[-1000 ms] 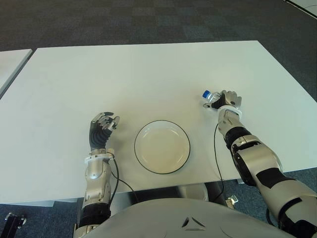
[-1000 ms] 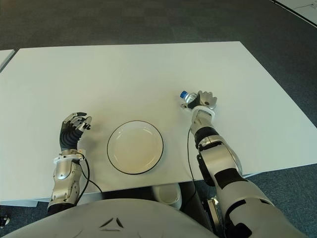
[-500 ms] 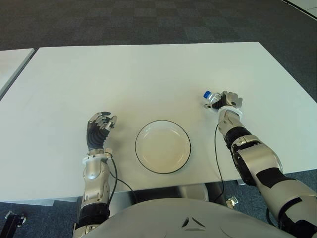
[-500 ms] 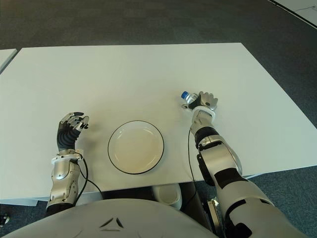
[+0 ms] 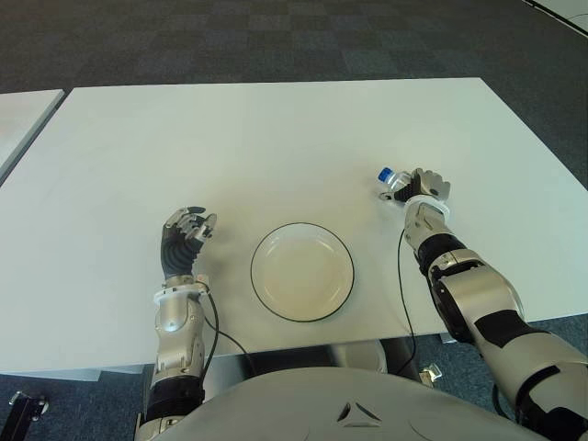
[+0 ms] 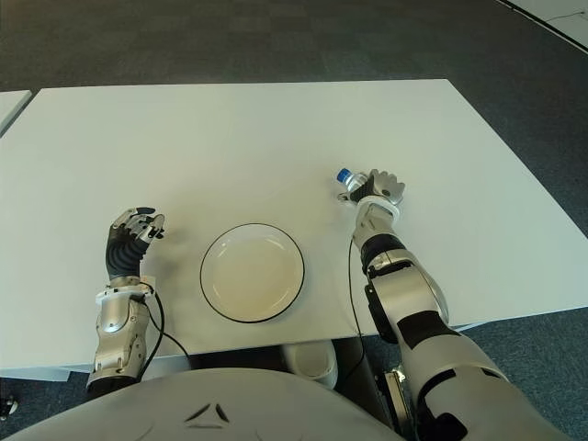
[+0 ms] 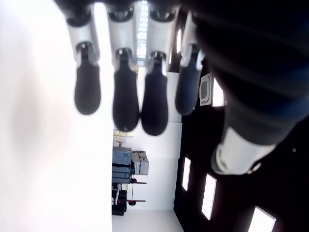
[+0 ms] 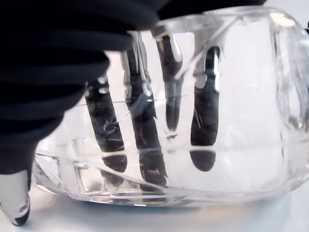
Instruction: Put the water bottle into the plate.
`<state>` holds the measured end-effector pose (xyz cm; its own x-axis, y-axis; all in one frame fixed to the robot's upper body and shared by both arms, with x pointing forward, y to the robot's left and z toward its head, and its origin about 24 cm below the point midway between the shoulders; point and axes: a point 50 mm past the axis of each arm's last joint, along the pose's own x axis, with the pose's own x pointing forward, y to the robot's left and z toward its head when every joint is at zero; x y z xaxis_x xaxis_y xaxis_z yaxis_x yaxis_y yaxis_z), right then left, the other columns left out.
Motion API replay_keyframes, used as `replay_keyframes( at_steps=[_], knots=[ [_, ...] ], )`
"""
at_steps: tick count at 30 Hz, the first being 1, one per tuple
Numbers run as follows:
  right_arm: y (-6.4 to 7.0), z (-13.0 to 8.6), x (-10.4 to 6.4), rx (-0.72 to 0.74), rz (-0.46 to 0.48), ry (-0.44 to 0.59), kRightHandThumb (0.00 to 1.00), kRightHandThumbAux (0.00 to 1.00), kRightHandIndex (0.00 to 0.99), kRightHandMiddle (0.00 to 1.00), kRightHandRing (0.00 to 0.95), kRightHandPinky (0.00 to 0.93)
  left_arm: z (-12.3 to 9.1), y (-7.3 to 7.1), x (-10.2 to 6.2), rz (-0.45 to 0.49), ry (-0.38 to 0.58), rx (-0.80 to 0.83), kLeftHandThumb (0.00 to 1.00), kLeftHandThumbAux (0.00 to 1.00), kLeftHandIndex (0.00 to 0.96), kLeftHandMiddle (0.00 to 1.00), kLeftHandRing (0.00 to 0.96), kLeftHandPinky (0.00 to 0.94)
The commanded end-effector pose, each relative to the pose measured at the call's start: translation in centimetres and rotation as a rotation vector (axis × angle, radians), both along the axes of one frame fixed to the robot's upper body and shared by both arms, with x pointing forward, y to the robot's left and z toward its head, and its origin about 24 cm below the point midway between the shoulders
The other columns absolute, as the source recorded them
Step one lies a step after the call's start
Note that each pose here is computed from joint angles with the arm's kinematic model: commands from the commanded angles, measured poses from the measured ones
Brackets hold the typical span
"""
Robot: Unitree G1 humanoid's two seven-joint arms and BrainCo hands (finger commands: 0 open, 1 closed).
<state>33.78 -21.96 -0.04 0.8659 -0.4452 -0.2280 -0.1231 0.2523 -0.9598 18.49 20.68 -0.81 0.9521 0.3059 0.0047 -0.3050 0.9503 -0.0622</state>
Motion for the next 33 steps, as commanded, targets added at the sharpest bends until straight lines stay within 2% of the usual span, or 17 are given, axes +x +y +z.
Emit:
replay_keyframes(
  at_steps=[1,13,20,26,33],
  knots=[
    [1.1,-6.2,-4.9,0.203,-0.092,0.221,0.706,0.718,0.438,0.782,0.773,0.802,0.0,-0.1,0.1,-0.011,0.007,-0.011,0.711,0.708,0.437,0.634,0.609,0.597],
    [1.4,-5.4,-4.2,0.338,-0.124,0.050,0.702,0.723,0.439,0.807,0.809,0.833,0.0,0.0,0.1,-0.007,0.004,-0.019,0.710,0.708,0.436,0.624,0.601,0.592],
    [1.3,-4.8,-4.1,0.380,-0.125,-0.108,0.701,0.725,0.439,0.822,0.826,0.839,0.0,0.0,0.1,-0.008,0.004,-0.007,0.710,0.708,0.437,0.631,0.609,0.598],
    [1.0,-3.8,-4.0,0.566,-0.166,-0.331,0.701,0.724,0.440,0.800,0.805,0.794,0.0,0.1,0.1,-0.005,0.007,-0.002,0.710,0.708,0.437,0.634,0.611,0.602],
    [0.7,-2.6,-4.0,0.736,-0.134,-0.483,0.702,0.724,0.440,0.785,0.787,0.771,0.0,0.2,0.1,-0.001,0.010,0.005,0.710,0.708,0.437,0.637,0.616,0.608]
  ],
)
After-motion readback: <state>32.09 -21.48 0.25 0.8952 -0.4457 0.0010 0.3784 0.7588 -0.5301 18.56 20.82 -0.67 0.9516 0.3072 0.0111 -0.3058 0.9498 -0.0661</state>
